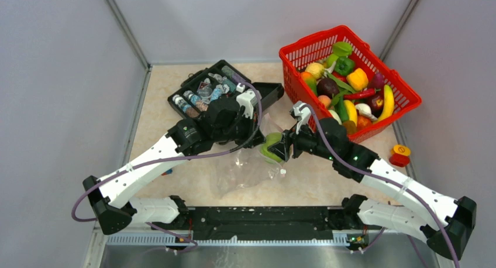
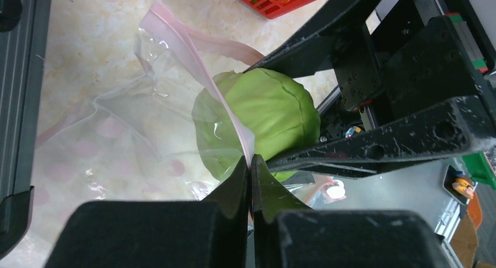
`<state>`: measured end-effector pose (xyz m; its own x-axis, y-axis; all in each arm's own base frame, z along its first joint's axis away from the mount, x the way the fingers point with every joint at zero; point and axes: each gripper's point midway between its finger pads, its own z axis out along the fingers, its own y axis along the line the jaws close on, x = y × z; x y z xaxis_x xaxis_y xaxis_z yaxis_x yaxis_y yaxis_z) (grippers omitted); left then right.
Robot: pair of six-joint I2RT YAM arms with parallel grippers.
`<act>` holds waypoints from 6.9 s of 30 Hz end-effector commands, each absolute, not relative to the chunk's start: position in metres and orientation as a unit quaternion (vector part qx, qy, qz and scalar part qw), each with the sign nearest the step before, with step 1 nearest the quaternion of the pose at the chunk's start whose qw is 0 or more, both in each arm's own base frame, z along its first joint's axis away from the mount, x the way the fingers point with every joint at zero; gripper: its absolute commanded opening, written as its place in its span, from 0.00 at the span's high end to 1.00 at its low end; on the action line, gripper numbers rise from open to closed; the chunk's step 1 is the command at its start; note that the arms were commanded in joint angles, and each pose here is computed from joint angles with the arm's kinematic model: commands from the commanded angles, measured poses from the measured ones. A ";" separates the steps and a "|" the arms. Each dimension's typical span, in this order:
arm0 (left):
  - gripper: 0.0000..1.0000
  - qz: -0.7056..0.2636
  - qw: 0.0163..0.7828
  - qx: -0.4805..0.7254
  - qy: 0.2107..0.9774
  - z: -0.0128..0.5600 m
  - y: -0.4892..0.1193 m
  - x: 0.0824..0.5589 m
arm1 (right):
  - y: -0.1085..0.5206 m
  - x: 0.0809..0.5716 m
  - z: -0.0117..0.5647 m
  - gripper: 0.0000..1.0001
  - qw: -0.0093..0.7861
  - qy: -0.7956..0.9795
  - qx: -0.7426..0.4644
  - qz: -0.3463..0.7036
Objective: Place the food in the zip-top bag and seal the zipper
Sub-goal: Place the fake vegetable in the zipper food storage bag, then pick up the fake vegetable from the bin, then place the fake vegetable in the zipper food storage bag.
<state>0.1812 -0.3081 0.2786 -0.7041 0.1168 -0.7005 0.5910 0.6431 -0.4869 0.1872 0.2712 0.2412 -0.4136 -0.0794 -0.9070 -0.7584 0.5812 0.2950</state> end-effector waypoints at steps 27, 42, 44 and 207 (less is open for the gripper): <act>1.00 -0.421 0.372 0.201 0.803 0.325 -0.314 0.181 | 0.266 0.185 0.310 0.07 0.521 0.716 -0.242 0.396; 1.00 -0.417 0.381 0.200 0.801 0.325 -0.311 0.182 | 0.196 0.213 0.331 0.06 0.624 0.710 -0.083 0.314; 1.00 -0.415 0.379 0.201 0.802 0.322 -0.312 0.183 | 0.174 0.221 0.329 0.05 0.634 0.724 -0.043 0.269; 1.00 -0.391 0.377 0.184 0.819 0.302 -0.310 0.192 | 0.249 0.187 0.295 0.20 0.455 0.695 -0.311 0.462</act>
<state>0.1893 -0.3074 0.2753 -0.6830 0.0570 -0.7282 0.5772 0.6530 -0.4903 0.1894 0.2498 0.2769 -0.4646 -0.0487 -0.8842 -0.8221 0.3949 0.4102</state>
